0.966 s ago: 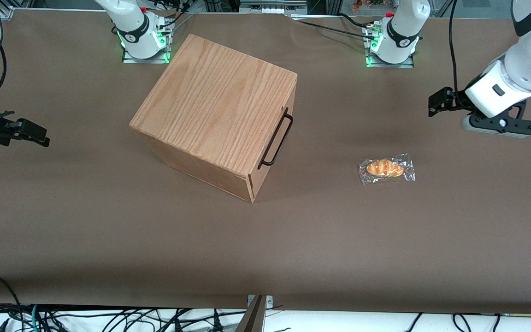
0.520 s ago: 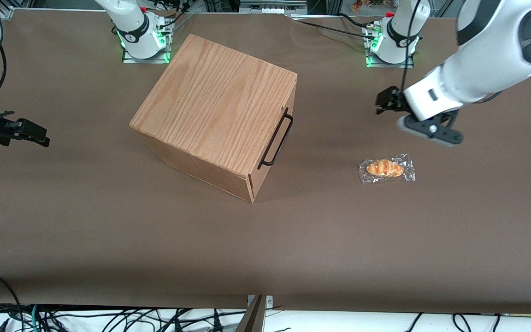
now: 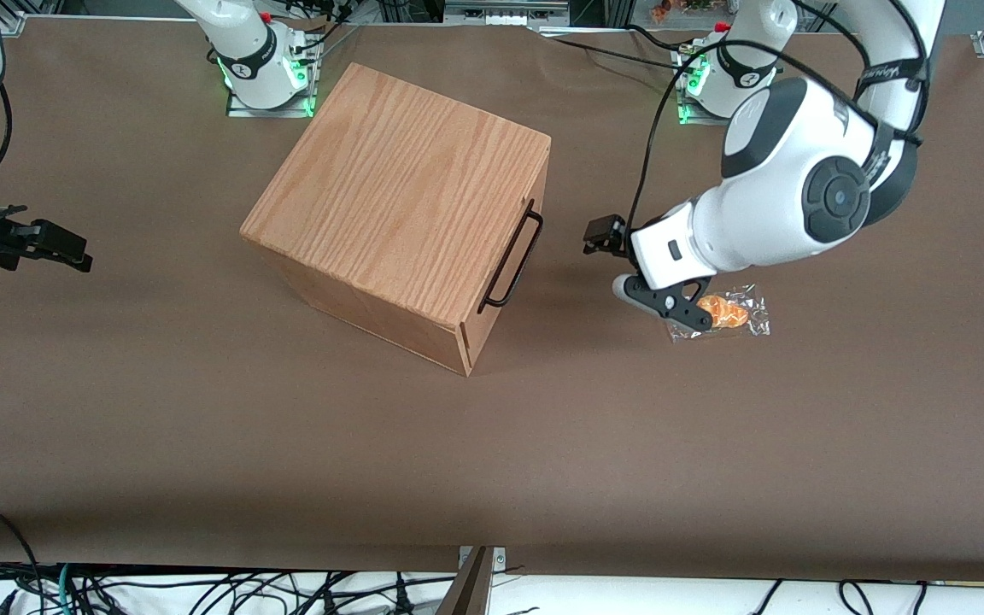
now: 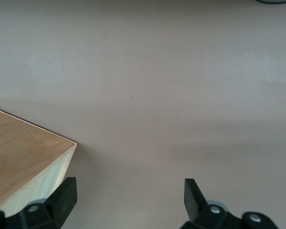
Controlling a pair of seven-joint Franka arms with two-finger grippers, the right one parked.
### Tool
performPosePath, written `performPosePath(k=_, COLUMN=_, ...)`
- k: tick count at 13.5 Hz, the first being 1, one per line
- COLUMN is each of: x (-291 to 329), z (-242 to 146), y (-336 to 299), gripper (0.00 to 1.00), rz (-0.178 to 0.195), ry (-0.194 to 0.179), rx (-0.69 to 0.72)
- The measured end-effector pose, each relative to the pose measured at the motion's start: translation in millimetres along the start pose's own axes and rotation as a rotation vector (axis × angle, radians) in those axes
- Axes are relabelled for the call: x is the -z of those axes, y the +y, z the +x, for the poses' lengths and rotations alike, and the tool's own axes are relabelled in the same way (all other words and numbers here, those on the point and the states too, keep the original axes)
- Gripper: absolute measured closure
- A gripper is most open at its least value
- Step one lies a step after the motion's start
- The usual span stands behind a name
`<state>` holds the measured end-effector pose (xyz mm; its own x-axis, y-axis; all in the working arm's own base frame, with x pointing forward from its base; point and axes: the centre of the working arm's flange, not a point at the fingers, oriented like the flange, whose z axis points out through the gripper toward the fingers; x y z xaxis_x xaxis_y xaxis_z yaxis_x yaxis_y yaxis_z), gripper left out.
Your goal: Open top drawer with left arm
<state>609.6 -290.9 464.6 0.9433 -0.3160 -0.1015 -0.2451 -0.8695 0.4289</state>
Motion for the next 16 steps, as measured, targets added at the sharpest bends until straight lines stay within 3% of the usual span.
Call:
performPosePath(k=4, x=-46, z=10, y=38, gripper=0.0, rz=-0.009, ry=0.015, rx=-0.051)
performPosePath(k=12, x=-88, z=13, y=57, gripper=0.0, rz=-0.002, ry=-0.019, rx=-0.08)
performPosePath(k=16, x=-109, z=15, y=61, gripper=0.0, rz=0.033, ry=-0.025, rx=-0.102)
